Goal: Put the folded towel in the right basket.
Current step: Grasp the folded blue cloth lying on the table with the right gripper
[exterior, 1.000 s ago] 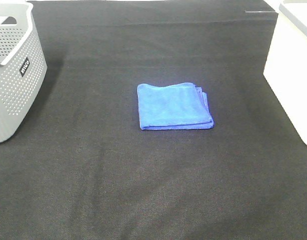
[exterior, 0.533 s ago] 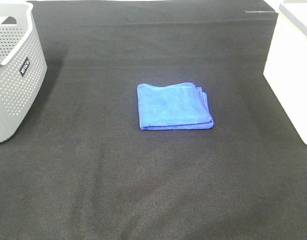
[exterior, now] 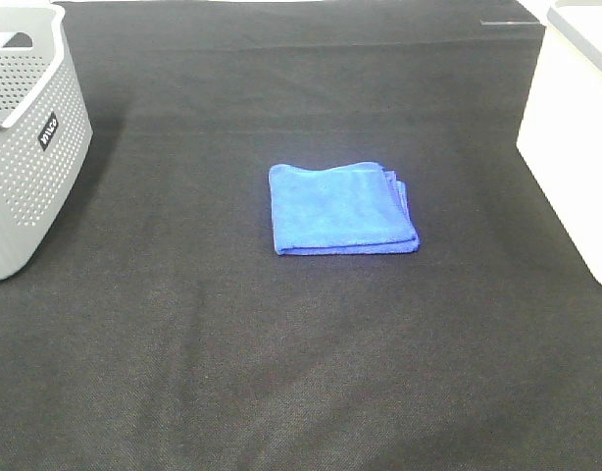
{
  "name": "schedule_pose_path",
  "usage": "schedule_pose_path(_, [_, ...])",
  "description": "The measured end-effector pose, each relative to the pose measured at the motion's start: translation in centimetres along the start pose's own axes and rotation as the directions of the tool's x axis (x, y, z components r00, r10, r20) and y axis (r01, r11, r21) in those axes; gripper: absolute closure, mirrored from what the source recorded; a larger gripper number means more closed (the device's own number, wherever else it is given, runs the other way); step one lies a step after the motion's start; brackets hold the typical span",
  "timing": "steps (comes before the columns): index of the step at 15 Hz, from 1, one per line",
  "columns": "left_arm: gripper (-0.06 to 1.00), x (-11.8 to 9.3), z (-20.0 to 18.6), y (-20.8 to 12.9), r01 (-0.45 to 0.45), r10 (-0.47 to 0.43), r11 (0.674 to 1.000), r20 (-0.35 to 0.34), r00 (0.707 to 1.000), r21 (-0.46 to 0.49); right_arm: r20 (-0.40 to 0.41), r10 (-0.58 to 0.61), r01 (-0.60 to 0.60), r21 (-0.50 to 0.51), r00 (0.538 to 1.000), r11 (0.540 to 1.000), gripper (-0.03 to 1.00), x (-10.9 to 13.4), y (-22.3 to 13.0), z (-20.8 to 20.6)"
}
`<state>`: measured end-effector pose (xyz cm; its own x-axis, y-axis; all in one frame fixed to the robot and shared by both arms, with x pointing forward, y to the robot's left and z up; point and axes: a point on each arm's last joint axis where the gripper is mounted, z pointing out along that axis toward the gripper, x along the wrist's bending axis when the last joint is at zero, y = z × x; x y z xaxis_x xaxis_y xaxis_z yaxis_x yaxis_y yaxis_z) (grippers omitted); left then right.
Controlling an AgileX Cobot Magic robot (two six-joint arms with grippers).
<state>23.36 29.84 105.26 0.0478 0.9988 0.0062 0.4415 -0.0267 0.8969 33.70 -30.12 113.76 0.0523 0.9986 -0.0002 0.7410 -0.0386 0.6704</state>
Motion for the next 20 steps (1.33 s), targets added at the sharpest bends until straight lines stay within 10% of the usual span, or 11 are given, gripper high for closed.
schedule_pose_path(6, [-0.04,0.0,0.0,0.0,0.000,0.000,1.000,-0.001,1.000,0.000,-0.005,0.002,-0.001,0.177,1.000,0.984,0.00,0.7,6.5,4.0])
schedule_pose_path(12, [-0.04,0.0,0.0,0.0,0.000,0.000,1.000,-0.001,1.000,0.000,-0.151,0.069,-0.050,0.126,0.986,0.991,0.01,2.6,14.2,7.0])
schedule_pose_path(20, [-0.04,0.0,0.0,0.0,0.000,0.000,1.000,-0.001,1.000,0.000,-0.219,0.101,-0.053,0.215,0.970,0.975,0.02,4.4,23.3,19.6])
